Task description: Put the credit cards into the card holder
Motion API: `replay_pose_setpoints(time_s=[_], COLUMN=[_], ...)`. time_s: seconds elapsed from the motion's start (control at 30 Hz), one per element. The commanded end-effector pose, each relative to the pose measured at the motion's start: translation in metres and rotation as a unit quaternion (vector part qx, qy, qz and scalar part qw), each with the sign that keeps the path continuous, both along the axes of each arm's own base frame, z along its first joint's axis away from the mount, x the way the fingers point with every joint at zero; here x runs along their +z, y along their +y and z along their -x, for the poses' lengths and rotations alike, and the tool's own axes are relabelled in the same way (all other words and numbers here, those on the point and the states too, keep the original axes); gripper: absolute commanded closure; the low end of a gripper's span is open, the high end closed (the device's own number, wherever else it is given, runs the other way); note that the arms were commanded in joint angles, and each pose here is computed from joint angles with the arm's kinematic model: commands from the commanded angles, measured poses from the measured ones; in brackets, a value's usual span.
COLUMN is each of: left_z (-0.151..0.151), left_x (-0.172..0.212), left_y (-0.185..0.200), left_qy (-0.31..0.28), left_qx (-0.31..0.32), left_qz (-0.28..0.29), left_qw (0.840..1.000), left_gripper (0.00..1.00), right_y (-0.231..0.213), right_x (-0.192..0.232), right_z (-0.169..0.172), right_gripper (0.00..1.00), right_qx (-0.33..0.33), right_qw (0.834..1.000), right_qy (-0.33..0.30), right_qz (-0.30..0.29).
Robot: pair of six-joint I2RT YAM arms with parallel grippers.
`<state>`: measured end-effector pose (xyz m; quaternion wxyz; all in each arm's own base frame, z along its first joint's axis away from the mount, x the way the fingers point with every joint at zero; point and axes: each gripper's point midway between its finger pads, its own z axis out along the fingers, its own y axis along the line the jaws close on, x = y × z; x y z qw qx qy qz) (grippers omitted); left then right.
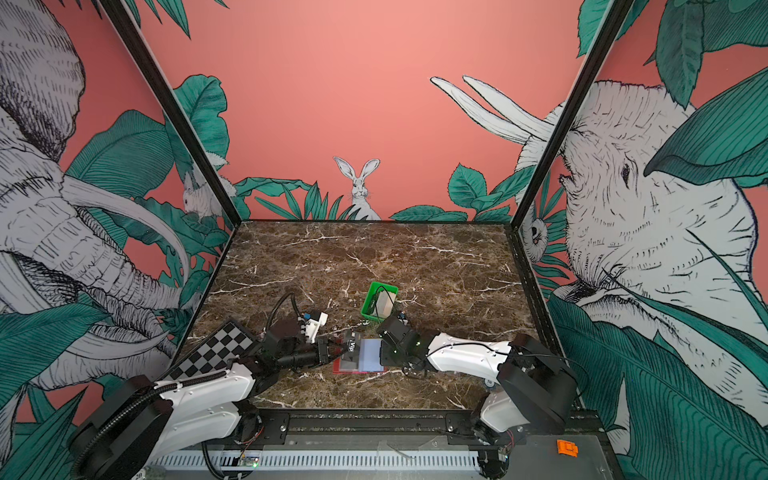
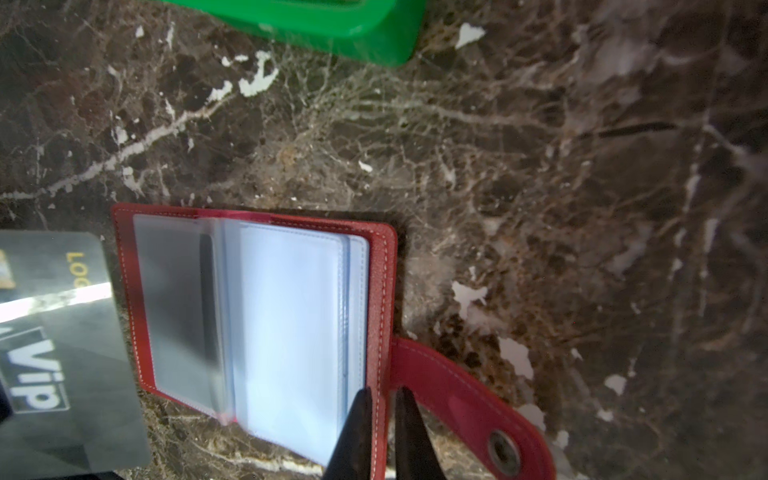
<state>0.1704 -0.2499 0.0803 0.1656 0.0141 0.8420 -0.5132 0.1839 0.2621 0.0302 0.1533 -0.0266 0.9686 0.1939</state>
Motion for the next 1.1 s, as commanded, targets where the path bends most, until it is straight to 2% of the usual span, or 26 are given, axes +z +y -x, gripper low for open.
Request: replay_pose_setpoints(time_s=[0.0, 0.27, 0.43, 1.07], left_z=[-0.001, -0.002, 0.005, 0.008], left_x=[-0.001, -0.015, -0.021, -0.036], left_y=[0.001, 0.007, 0.002, -0.006], left_qy=[-0.006, 0.020, 0.038, 0.048], left_qx=[0.010, 0.039, 0.036, 0.036], left_qz=[0.001, -0.008, -0.011, -0.028], left_qw=[1.000, 0.999, 0.999, 0.998], left_gripper=[0.97, 0.97, 0.97, 0.99], right_y=[0.009, 0.003, 0.001, -0.004], right_x=[0.003, -0.004, -0.006, -0.013], right_z=[-0.004, -0.002, -0.001, 0.001], right_gripper=[0.87, 0.87, 0.87, 0.87], right_qx=[0.001, -0.006, -0.010, -0.017], right_qw=[1.000, 1.000, 1.000, 1.000], right_qy=[-0.003, 0.002, 0.003, 0.005], right_qz=[-0.011, 0.004, 0.003, 0.005])
